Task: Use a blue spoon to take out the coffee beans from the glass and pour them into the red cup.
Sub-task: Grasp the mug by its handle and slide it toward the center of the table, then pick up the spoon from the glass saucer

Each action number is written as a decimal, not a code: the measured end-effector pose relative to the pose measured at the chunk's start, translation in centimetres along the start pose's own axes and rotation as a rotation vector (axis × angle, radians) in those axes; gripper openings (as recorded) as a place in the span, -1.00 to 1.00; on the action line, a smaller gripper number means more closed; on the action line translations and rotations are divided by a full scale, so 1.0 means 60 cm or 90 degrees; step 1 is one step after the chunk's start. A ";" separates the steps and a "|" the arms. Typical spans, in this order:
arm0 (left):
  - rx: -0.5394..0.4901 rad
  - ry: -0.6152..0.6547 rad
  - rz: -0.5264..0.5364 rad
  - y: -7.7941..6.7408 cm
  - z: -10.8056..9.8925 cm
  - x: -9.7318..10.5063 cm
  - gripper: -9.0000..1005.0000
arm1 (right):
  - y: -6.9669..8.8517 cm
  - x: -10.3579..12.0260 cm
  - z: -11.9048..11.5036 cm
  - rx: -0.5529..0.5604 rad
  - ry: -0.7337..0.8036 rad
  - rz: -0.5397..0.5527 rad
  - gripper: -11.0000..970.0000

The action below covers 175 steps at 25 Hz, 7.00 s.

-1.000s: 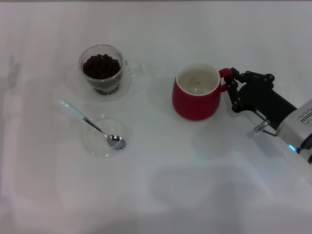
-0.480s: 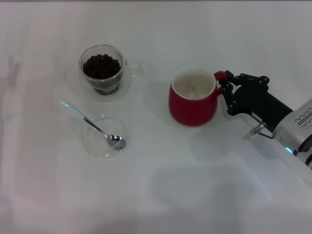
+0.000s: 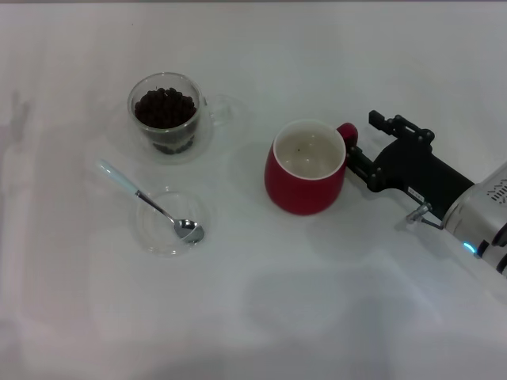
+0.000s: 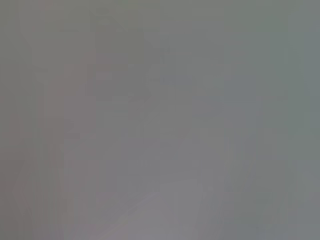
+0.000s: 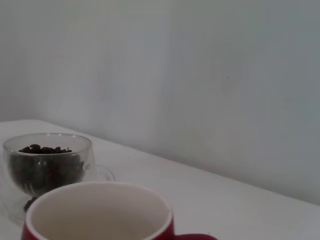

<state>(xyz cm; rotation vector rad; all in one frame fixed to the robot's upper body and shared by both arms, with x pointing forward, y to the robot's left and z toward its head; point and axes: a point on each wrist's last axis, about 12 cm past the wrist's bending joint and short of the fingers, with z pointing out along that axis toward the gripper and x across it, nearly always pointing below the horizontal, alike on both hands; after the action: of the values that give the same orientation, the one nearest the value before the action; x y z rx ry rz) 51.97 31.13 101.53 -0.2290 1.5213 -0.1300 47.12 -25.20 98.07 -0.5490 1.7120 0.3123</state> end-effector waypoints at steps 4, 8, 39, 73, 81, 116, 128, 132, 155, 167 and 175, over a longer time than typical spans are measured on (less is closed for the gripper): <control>0.000 0.000 0.000 0.000 -0.001 0.000 0.75 | 0.000 0.001 -0.002 0.000 0.000 0.001 0.18; -0.002 0.001 -0.001 0.001 -0.003 0.001 0.74 | 0.001 0.003 -0.006 -0.006 0.003 0.025 0.34; 0.019 0.019 -0.193 0.026 -0.049 0.010 0.75 | -0.067 0.014 -0.140 0.014 -0.085 0.158 0.32; 0.227 0.340 -0.432 0.055 -0.104 0.016 0.74 | -0.125 -0.031 -0.110 0.137 -0.199 0.162 0.32; 0.287 0.395 -0.445 0.015 -0.086 0.023 0.75 | -0.124 -0.034 -0.105 0.133 -0.203 0.164 0.32; 0.302 0.517 -0.405 -0.034 -0.035 0.040 0.74 | -0.130 -0.037 -0.109 0.138 -0.212 0.160 0.32; 0.305 0.519 -0.404 -0.042 -0.033 0.043 0.70 | -0.138 -0.040 -0.113 0.145 -0.220 0.154 0.32; 0.301 0.518 -0.409 -0.041 -0.037 0.044 0.64 | -0.140 -0.041 -0.114 0.147 -0.221 0.153 0.32; 0.320 0.499 -0.416 -0.036 -0.044 0.038 -0.23 | -0.143 -0.043 -0.110 0.155 -0.222 0.155 0.31; 0.328 0.466 -0.433 -0.025 -0.063 0.033 -0.38 | -0.145 -0.043 -0.110 0.160 -0.222 0.156 0.31; 0.328 0.452 -0.433 -0.018 -0.070 0.031 -0.59 | -0.143 -0.042 -0.109 0.160 -0.223 0.158 0.31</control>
<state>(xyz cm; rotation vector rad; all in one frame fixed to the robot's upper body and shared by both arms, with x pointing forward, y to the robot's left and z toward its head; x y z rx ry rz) 47.91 29.36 99.82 -0.2934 1.9827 -1.2344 46.39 -35.25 102.71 -0.0886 1.4496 0.3409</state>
